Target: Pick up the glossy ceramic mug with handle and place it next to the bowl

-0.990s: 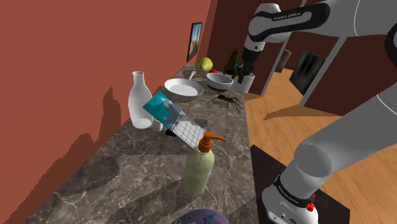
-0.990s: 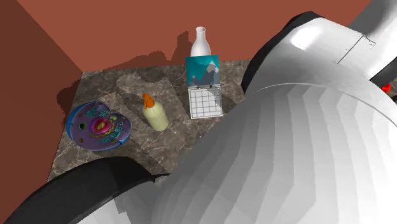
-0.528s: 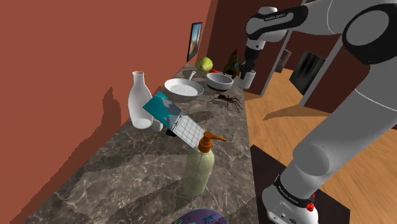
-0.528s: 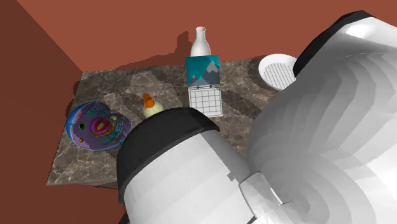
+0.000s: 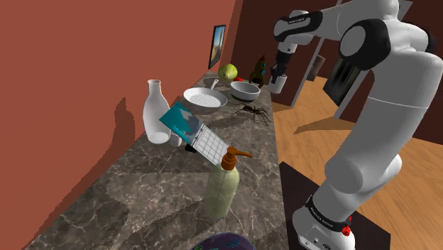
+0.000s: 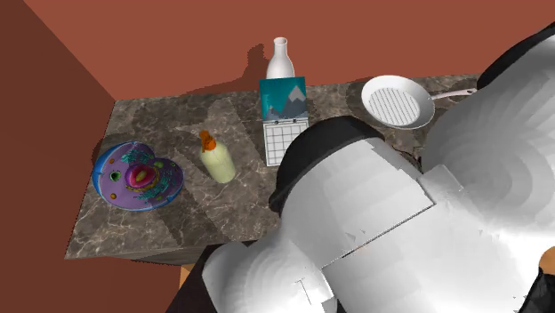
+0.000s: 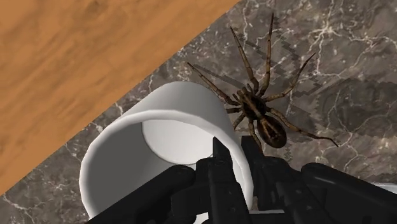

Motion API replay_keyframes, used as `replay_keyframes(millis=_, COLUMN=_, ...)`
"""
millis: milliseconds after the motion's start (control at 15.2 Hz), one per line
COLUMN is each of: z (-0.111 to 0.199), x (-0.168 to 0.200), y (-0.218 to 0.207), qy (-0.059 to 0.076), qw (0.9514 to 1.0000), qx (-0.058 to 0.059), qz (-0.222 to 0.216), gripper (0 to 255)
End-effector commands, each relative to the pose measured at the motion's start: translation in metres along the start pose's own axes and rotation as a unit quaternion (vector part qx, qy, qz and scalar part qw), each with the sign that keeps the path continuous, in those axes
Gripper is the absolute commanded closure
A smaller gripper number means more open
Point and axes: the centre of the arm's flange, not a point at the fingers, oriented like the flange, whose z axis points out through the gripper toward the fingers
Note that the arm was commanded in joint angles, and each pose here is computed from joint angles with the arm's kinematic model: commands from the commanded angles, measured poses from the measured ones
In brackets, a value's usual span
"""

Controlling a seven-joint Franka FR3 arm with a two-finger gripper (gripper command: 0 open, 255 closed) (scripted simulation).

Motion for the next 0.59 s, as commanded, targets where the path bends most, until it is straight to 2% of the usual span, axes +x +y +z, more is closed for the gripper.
replay_keyframes(millis=0, z=0.003, x=0.012, y=0.022, qy=0.000, qw=1.0000, qx=0.000, qz=-0.001, gripper=255)
replay_keyframes(millis=528, z=0.012, x=0.059, y=0.116, qy=0.000, qw=1.0000, qx=0.000, qz=-0.001, gripper=255)
